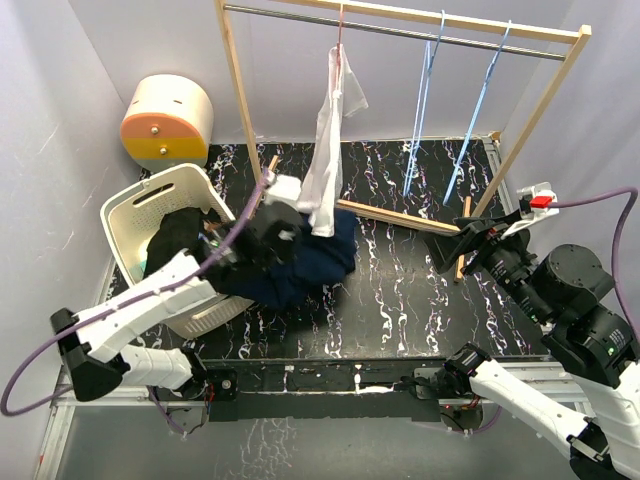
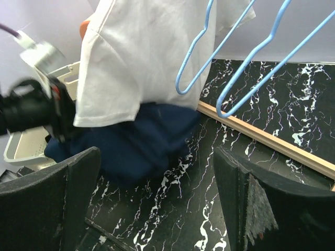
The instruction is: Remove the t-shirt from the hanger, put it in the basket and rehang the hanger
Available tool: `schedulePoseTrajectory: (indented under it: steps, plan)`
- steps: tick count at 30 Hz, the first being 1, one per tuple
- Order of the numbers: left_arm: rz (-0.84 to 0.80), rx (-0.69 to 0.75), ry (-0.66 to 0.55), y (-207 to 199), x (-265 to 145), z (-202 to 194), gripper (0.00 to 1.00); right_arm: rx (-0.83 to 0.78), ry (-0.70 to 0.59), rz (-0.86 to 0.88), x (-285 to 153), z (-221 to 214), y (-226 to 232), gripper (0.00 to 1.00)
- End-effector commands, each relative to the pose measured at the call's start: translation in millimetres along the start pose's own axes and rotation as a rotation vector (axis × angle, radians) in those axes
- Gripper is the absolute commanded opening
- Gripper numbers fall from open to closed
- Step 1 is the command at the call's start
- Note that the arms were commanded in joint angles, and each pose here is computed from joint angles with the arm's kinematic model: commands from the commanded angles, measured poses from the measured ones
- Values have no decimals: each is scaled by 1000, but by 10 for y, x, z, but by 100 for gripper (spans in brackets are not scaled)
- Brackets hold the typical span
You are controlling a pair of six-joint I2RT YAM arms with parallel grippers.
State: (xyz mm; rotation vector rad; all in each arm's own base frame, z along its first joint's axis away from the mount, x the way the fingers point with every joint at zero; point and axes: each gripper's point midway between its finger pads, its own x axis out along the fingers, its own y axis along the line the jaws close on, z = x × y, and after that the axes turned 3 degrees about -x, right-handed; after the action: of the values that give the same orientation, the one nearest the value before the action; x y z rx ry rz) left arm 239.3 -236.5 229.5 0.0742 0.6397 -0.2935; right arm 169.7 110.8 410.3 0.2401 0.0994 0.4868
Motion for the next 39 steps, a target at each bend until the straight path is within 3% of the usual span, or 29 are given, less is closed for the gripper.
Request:
schedulePoseTrajectory:
  steps: [1,10,15,20,39]
  plan:
    - [242,-13,-86,878,-428,542,0,2,-54,18,54,147,51,92]
    - [548,-118,-257,1736,-1131,1373,0,1,-56,26,122,169,82,92]
    - [521,-170,-322,1798,-1412,1528,0,0,-53,28,148,161,88,92]
    - [770,-166,-320,2197,-1669,1317,0,2,-53,30,186,126,90,92]
    - [971,-164,-52,2549,-1275,-55,0,2,4,87,339,-26,204,92]
